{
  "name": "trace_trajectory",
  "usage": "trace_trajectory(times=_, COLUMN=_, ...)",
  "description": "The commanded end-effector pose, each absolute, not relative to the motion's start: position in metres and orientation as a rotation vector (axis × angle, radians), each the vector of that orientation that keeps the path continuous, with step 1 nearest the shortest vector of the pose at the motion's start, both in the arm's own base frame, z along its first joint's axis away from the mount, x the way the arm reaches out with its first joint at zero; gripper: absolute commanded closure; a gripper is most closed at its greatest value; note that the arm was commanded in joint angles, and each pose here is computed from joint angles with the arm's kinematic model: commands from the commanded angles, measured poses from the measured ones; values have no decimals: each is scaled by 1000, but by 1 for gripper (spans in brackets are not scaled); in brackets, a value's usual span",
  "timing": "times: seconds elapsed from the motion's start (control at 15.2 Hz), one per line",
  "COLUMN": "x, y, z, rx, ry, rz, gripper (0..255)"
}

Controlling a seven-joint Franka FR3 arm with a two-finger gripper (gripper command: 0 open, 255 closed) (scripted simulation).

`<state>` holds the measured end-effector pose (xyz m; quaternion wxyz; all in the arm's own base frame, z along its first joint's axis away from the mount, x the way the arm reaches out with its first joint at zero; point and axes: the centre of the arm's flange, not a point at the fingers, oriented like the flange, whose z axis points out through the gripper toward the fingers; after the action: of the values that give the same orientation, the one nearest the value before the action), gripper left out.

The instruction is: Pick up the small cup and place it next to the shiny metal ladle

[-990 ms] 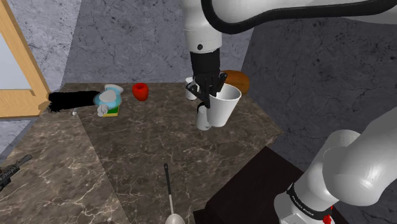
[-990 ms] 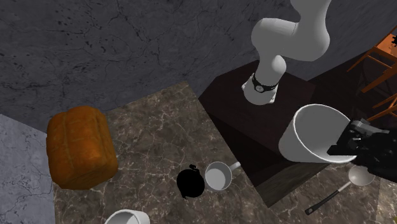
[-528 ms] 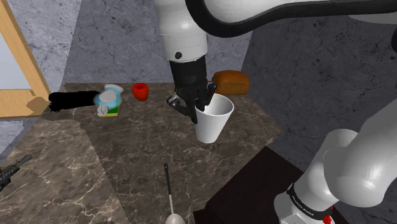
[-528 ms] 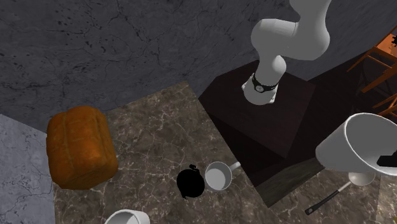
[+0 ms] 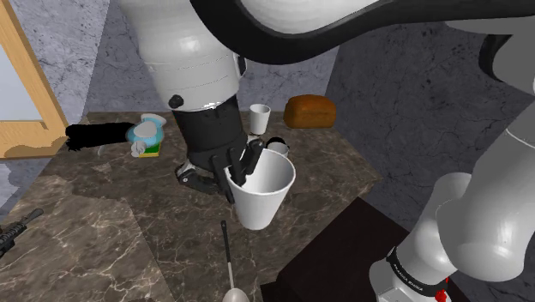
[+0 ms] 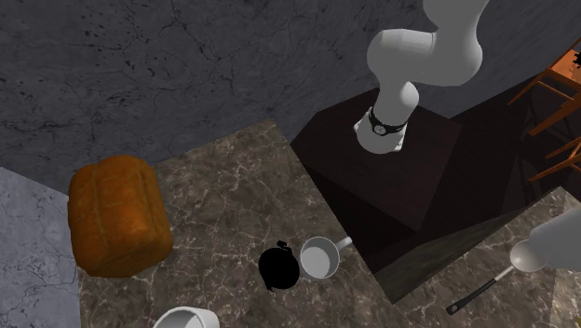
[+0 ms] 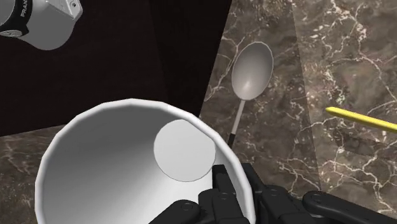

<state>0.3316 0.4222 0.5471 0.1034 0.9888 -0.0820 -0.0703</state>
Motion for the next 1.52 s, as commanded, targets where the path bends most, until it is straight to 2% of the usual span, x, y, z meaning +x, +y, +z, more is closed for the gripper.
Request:
trace_trajectory(times=0.0, x=322, y=445, z=549, rx=2917, ry=-246, rz=-208, gripper=255)
trace_trajectory(times=0.86, x=261, y=606, z=549, rx=2917, ry=-246, rz=-208, gripper=255)
trace_trajectory(times=1.45, x=261, y=606, z=502, rx=2917, ry=-246, rz=-208, gripper=255)
